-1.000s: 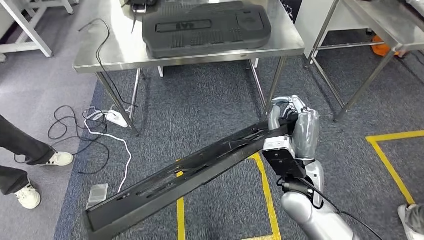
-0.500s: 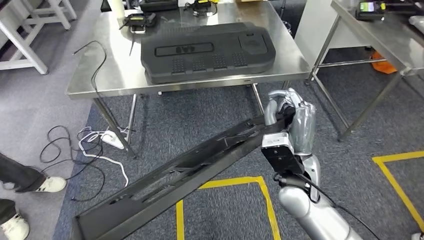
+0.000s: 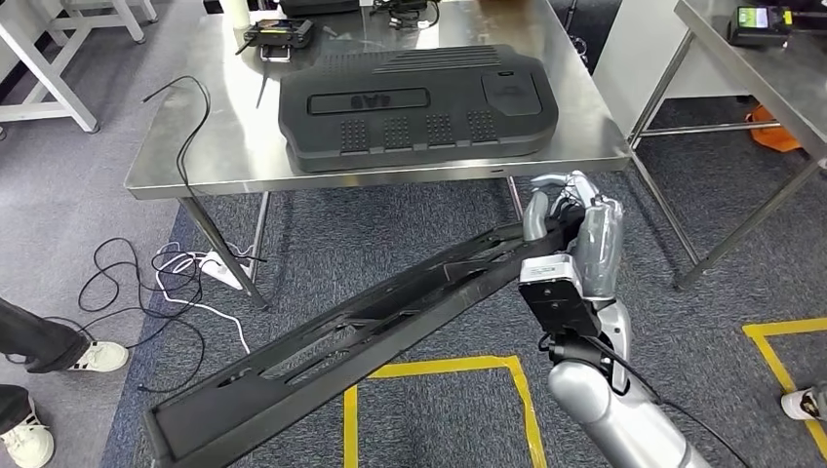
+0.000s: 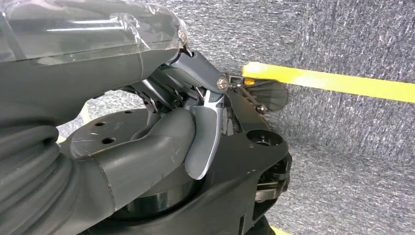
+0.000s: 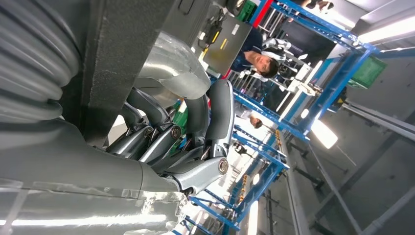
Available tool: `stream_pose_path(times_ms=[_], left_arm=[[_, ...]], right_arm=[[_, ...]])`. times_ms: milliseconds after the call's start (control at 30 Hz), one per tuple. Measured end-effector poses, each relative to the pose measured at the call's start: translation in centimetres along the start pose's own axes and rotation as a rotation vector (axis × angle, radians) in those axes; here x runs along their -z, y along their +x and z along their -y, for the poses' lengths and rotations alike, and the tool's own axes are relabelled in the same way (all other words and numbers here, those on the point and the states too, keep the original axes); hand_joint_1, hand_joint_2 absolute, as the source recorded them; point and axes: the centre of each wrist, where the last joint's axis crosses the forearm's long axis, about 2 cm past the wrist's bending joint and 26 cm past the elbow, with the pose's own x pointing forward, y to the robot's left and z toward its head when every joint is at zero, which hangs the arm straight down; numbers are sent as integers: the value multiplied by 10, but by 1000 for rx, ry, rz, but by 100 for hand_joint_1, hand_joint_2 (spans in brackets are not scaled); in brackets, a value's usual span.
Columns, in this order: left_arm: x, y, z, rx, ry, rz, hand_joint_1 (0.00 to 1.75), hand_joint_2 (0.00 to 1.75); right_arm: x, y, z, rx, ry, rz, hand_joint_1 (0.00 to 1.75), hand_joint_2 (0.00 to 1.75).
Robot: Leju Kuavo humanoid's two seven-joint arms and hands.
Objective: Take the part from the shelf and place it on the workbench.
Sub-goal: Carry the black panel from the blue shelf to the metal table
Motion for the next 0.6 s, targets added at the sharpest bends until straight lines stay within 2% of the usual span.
stream_pose_path(times_ms=[600], left_arm=[[0,-1,-1,-2,3,-1,175,175]], right_arm=[[3,0,0,-6,1,15,175,175]])
